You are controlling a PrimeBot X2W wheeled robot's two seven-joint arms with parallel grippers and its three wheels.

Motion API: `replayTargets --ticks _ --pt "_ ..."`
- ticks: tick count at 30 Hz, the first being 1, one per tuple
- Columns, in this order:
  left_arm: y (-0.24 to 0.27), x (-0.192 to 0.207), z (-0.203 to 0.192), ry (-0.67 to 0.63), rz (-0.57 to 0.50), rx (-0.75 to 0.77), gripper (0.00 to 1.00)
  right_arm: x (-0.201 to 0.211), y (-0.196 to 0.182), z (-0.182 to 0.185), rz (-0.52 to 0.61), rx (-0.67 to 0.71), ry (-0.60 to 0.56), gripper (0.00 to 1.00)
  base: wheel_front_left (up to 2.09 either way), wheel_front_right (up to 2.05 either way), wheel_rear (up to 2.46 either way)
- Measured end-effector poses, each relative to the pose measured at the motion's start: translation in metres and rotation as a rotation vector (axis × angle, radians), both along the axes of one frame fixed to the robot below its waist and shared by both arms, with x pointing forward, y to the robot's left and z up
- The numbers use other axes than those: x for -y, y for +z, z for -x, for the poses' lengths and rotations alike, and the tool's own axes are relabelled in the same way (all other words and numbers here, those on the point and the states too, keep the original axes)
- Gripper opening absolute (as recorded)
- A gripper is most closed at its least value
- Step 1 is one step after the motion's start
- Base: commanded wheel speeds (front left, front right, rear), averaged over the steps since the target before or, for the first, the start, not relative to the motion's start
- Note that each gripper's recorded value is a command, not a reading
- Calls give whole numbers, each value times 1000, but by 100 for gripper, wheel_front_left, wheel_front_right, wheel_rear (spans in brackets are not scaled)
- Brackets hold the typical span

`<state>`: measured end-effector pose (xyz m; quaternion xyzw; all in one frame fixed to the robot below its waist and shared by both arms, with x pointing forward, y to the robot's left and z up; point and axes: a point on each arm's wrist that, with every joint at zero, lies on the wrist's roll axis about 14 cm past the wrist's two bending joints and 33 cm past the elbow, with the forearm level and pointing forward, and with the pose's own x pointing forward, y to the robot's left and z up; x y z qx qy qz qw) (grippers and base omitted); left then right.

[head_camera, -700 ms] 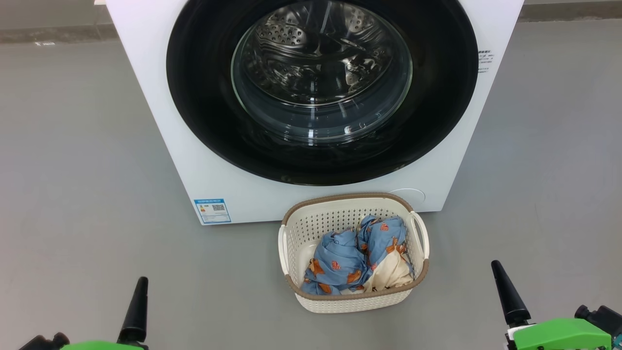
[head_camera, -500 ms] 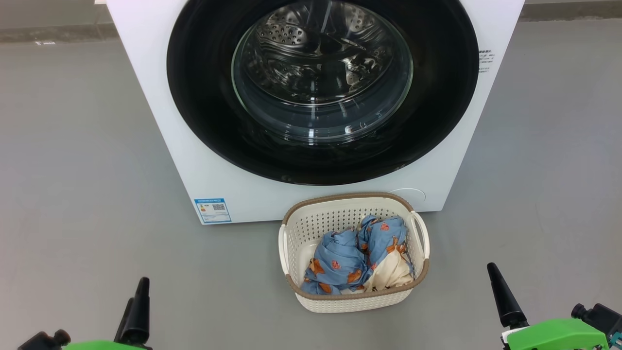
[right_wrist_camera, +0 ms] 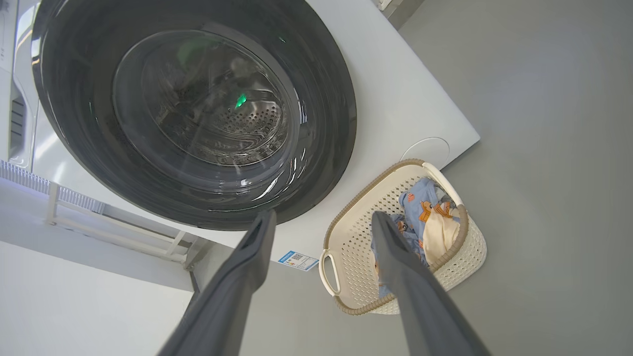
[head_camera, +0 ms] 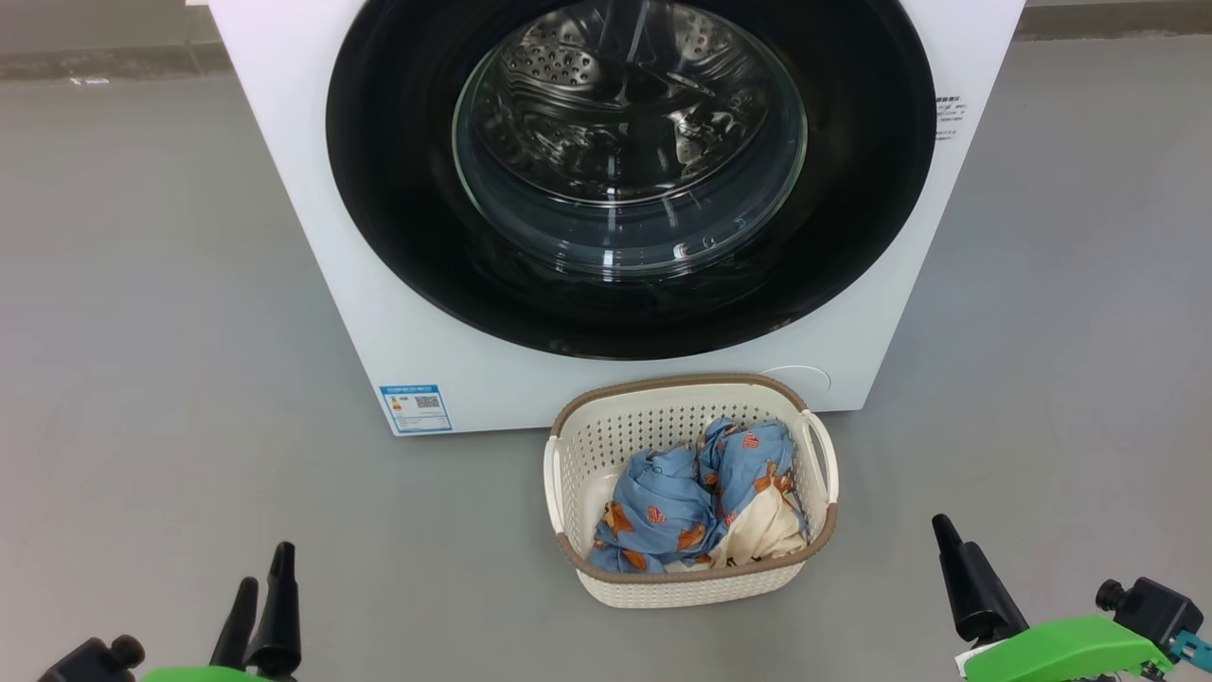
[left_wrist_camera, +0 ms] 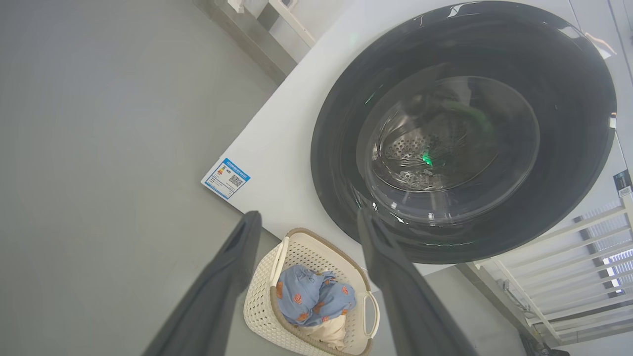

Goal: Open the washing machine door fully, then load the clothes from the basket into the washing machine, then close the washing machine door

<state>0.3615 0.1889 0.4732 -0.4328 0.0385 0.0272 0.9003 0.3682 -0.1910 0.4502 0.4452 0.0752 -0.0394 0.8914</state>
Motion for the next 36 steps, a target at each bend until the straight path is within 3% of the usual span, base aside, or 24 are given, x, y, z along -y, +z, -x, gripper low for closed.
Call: replayTargets --ticks 36 --pt "16 7 2 -66 -434 90 100 -7 8 -3 382 66 87 100 0 0 0"
